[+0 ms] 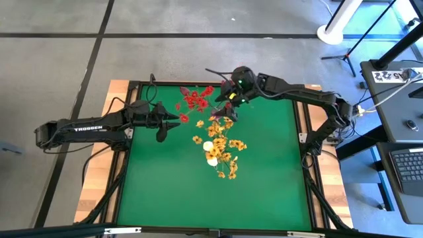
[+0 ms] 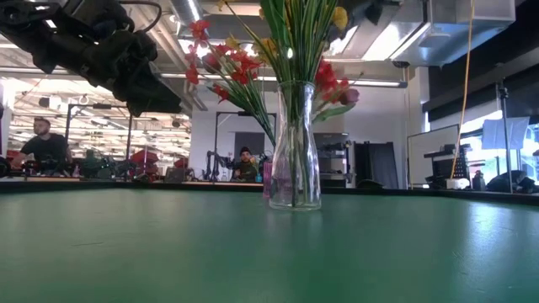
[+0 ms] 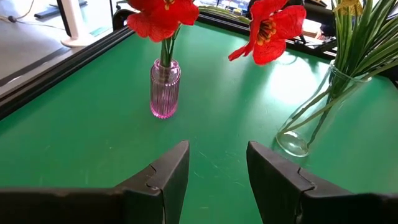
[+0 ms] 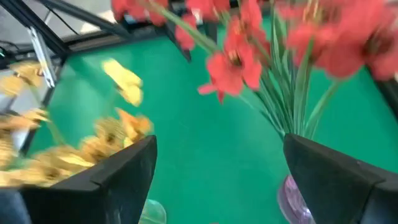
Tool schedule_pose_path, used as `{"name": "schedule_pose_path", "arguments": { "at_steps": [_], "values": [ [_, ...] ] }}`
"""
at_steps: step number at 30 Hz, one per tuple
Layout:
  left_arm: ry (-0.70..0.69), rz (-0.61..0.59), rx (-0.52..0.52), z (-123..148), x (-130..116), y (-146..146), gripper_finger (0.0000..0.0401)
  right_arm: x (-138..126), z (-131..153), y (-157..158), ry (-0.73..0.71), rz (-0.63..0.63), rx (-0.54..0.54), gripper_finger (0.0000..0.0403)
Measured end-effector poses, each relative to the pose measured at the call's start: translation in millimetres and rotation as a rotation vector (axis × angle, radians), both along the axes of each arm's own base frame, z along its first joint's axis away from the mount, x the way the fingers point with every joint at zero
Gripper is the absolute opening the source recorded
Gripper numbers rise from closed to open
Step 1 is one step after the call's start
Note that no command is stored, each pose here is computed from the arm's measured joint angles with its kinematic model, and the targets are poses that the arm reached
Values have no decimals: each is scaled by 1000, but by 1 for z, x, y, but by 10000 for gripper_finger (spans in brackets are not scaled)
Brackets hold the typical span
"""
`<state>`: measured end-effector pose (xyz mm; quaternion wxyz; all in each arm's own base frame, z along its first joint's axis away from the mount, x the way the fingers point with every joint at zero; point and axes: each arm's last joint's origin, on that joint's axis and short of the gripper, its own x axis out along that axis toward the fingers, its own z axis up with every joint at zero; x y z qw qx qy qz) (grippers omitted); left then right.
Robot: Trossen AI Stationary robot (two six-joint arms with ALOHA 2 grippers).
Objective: Sort flowers into vase by color
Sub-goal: Return to Home Position
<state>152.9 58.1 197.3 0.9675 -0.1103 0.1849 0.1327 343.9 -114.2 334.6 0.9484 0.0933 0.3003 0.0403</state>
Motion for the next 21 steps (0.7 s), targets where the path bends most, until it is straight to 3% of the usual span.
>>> {"name": "schedule_pose_path", "arguments": {
  "at_steps": [11, 16, 21],
  "values": [
    [18, 0, -7, -2, -1, 0, 156, 22, -41, -10, 109, 13, -53, 346],
    [26, 0, -11, -2, -1, 0, 156, 23, -42, -10, 109, 21, -62, 346],
    [14, 2, -11, -1, -1, 0, 156, 22, -39, -7, 82, 71, -3, 346]
  ]
}}
